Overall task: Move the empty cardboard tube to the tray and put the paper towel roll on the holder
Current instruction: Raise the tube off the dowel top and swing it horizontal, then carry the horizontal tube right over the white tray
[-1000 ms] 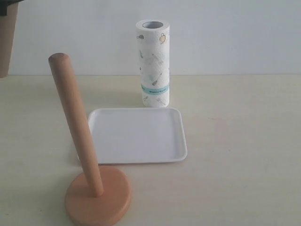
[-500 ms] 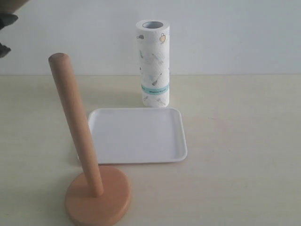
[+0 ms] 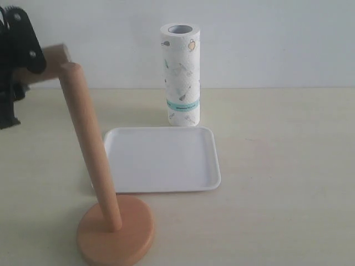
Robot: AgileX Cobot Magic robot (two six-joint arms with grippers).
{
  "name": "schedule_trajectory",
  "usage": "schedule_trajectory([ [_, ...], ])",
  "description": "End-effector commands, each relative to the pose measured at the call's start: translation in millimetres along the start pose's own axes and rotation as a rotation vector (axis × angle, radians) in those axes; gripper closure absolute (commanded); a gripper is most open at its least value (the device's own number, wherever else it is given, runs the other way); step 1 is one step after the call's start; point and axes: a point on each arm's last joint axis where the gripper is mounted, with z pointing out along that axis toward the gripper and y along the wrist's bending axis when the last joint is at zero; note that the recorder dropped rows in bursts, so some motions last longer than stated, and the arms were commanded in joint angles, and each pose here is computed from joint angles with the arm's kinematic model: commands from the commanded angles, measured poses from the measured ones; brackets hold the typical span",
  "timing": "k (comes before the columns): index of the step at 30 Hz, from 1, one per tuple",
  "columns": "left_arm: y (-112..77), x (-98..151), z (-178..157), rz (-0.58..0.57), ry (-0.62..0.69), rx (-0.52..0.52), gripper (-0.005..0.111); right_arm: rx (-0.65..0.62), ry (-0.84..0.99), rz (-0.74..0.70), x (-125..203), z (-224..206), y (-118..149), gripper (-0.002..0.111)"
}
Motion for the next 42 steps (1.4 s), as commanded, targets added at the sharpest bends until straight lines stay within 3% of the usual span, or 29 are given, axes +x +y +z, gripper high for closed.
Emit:
schedule_trajectory([
  [1, -6.3, -9.5, 0.1, -0.101, 0.008, 0.17, 0.103, 0.002, -0.01, 0.003, -0.9, -0.4, -0.1, 0.106],
  [3, 4.8, -16.2, -3.3, -0.183, -0.002, 0.191, 0.103, 0.002, -0.01, 0.003, -0.9, -0.4, -0.1, 0.106],
  [5, 17.4, -22.9, -6.8, -0.195, -0.008, 0.205, 0.103, 0.002, -0.01, 0.003, -0.9, -0.4, -0.1, 0.106],
  [10, 36.2, -39.8, -18.3, -0.165, -0.054, 0.334, 0.103, 0.002, -0.01, 0.003, -0.9, -0.4, -0.1, 0.106],
  [15, 65.3, -56.0, -28.5, -0.173, -0.09, 0.364, 0.103, 0.002, -0.01, 0.003, -0.9, -0.4, -0.1, 0.106],
  [18, 72.5, -63.4, -28.5, -0.106, -0.098, 0.426, 0.103, 0.002, -0.01, 0.003, -0.9, -0.4, -0.1, 0.106],
  [24, 49.9, -65.5, -4.1, 0.142, -0.098, 0.578, 0.103, 0.002, -0.01, 0.003, -0.9, -0.4, -0.1, 0.106],
  [26, 42.4, -68.7, 6.5, 0.157, -0.111, 0.613, 0.103, 0.002, -0.01, 0.003, -0.9, -0.4, -0.1, 0.106],
  [34, 10.4, -81.1, 59.2, 0.098, -0.167, 0.701, 0.103, 0.002, -0.01, 0.003, -0.9, -0.4, -0.1, 0.106],
  [36, 13.1, -77.4, 66.6, 0.017, -0.19, 0.699, 0.103, 0.002, -0.01, 0.003, -0.9, -0.4, -0.1, 0.106],
  [42, 29.4, -68.8, 64.5, -0.072, -0.218, 0.65, 0.103, 0.002, -0.01, 0.003, -0.9, -0.4, -0.1, 0.106],
])
